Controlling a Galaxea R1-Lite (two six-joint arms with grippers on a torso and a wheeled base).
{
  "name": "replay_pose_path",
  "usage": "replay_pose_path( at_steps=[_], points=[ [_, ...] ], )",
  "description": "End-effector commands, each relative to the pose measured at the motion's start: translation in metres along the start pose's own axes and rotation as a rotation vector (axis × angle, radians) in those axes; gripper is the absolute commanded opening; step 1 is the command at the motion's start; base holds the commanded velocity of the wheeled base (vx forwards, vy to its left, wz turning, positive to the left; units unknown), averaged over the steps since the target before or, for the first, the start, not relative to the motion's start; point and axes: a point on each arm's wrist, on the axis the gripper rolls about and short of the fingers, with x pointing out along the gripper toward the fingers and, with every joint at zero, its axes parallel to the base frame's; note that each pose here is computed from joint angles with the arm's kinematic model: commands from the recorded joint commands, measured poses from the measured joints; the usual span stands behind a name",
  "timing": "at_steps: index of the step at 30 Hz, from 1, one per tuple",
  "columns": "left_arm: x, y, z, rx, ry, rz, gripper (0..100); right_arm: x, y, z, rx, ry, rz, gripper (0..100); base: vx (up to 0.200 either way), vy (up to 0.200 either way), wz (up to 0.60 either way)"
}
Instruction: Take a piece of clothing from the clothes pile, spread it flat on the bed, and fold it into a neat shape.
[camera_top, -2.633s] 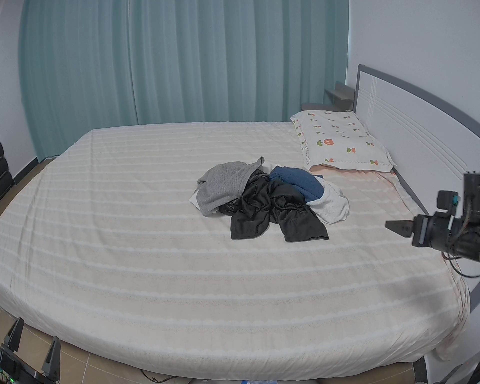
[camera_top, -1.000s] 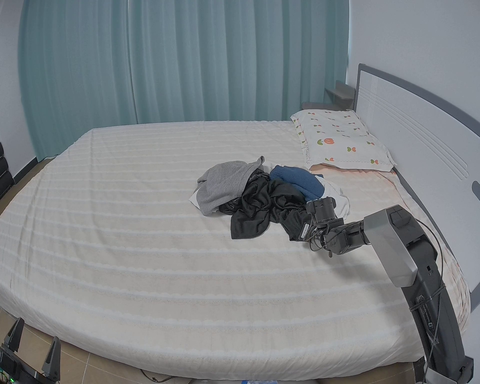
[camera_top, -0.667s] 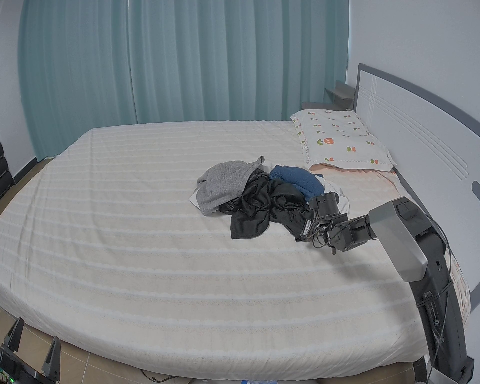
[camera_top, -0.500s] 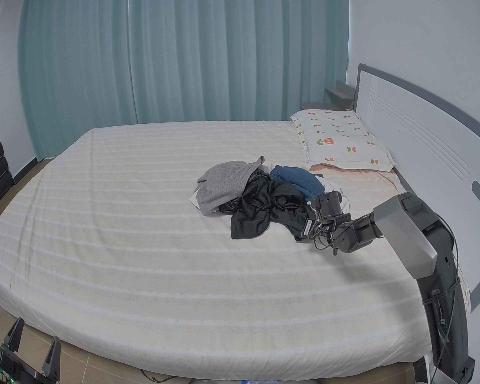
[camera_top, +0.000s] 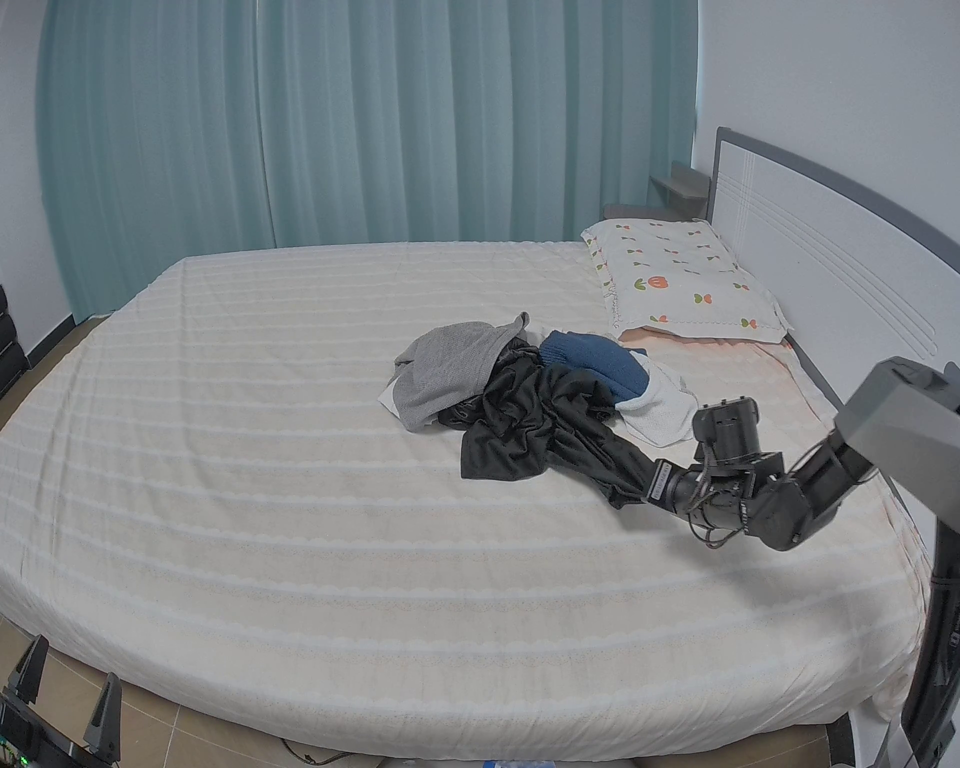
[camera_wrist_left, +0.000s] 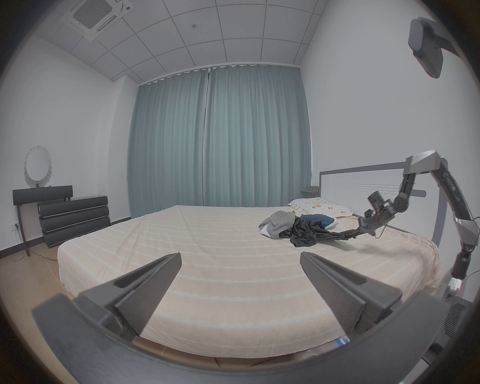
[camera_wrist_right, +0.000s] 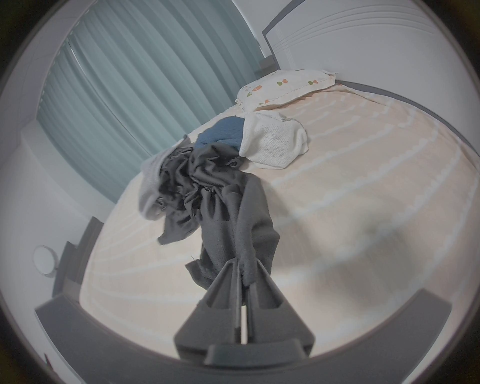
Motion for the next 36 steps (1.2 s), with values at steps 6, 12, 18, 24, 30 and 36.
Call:
replay_pose_path(
  at_steps=[6,12,18,24,30,36],
  points=[
    [0.000,0.000,-0.005,0.000,-0.002,0.001,100,-0.199,0.012,0.016,0.028,-0.196,0.434,0,0.000,0.000,0.00],
    [0.000,0.000,-0.005,0.000,-0.002,0.001,100,-0.226,0.025,0.032,0.012,-0.280,0.537,0,0.000,0.000,0.00],
    [0.000,0.000,-0.005,0.009,-0.005,-0.004,100,-0.239,0.031,0.039,-0.013,-0.287,0.627,0,0.000,0.000,0.00],
    [-0.001,0.000,0.002,0.003,-0.025,-0.005,100,-0.246,0.042,0.049,-0.025,-0.316,0.667,0,0.000,0.000,0.00],
    [0.015,-0.002,0.096,-0.089,-0.064,-0.150,100,-0.247,0.048,0.050,-0.035,-0.314,0.686,0,0.000,0.000,0.00],
    [0.060,-0.008,0.073,-0.060,0.262,-0.253,100,-0.239,0.047,0.044,-0.034,-0.277,0.674,0,0.000,0.000,0.00]
  ],
)
